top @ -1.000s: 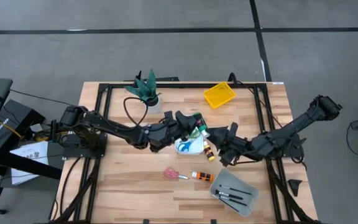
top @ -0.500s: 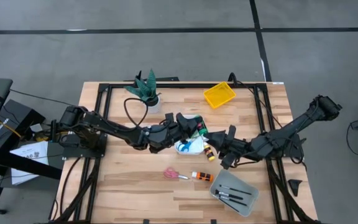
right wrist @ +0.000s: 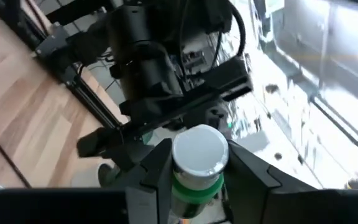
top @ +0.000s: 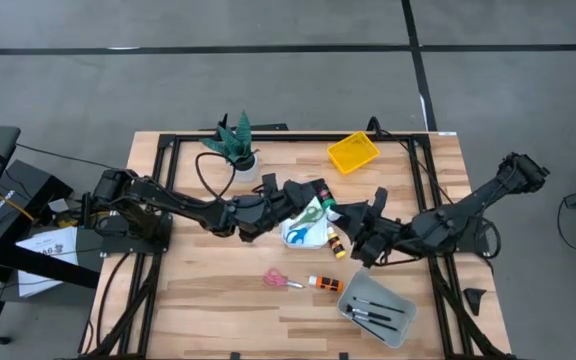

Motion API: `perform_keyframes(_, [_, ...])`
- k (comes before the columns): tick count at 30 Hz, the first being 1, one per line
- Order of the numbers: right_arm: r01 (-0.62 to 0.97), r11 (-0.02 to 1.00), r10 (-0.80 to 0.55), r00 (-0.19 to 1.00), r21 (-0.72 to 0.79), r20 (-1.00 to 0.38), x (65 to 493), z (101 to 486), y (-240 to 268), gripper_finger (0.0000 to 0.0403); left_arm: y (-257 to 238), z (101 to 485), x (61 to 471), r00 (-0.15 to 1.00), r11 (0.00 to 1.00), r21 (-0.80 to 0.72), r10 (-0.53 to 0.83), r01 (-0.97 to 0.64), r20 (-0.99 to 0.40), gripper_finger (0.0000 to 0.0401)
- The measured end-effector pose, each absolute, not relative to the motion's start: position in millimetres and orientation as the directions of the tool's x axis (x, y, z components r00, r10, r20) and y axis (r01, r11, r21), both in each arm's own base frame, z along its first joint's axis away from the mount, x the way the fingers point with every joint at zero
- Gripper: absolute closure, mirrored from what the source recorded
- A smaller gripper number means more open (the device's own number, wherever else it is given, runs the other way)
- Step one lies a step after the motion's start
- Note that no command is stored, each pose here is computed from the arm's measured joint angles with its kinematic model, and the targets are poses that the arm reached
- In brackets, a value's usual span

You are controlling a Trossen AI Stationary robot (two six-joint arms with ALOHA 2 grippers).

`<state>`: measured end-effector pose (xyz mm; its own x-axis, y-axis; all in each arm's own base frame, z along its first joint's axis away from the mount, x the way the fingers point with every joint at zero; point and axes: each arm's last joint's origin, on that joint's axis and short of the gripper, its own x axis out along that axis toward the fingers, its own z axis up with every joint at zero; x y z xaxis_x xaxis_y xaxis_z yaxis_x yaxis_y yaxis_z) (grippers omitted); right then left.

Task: Pick & Place Paint Supplies
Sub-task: Put the green acrylic paint bottle into the yellow basket

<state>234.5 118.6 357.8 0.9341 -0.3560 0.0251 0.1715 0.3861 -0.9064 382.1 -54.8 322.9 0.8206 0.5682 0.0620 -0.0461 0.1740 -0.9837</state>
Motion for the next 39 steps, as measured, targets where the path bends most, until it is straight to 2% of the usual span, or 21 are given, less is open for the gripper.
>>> perform_keyframes(5, [0.247,0.513,-0.426,0.905,-0.822,0.006,232.8,357.1,116.3,0.0295,-42.9,340.3,367.9,0.796,0.275,-0.956,0.599,-0.101,0.088,0.0143])
perform_keyframes(8, [0.326,0.554,-0.503,0.865,-0.767,0.004,231.5,356.9,113.9,0.0295,-37.8,353.6,351.2,0.791,0.349,-0.926,0.603,-0.147,0.102,0.0140])
perform_keyframes(12, [0.461,0.610,-0.601,0.799,-0.644,0.002,228.6,357.1,110.4,0.0295,-37.9,371.4,326.9,0.801,0.462,-0.855,0.591,-0.236,0.098,0.0141])
perform_keyframes(15, [0.552,0.655,-0.648,0.762,-0.515,-0.008,227.1,355.0,108.7,0.0295,-40.3,387.6,305.9,0.816,0.513,-0.826,0.565,-0.231,0.123,0.0143])
perform_keyframes(22, [0.616,0.742,-0.656,0.749,-0.263,-0.095,225.4,333.2,105.2,0.0295,-54.8,398.5,268.2,0.848,0.593,-0.778,0.505,-0.206,0.160,0.0143])
perform_keyframes(27, [0.595,0.793,-0.608,0.759,-0.132,-0.231,219.8,311.9,100.1,0.0295,-70.5,383.9,257.7,0.886,0.622,-0.758,0.444,-0.197,0.133,0.0143])
perform_keyframes(31, [0.606,0.791,-0.596,0.726,-0.091,-0.343,217.4,297.2,91.8,0.0295,-80.6,369.4,254.0,0.909,0.642,-0.740,0.403,-0.199,0.106,0.0144])
perform_keyframes(39, [0.697,0.711,-0.652,0.604,-0.093,-0.459,226.7,289.5,47.0,0.0295,-75.6,346.4,254.7,0.906,0.656,-0.711,0.418,-0.254,0.062,0.0143])
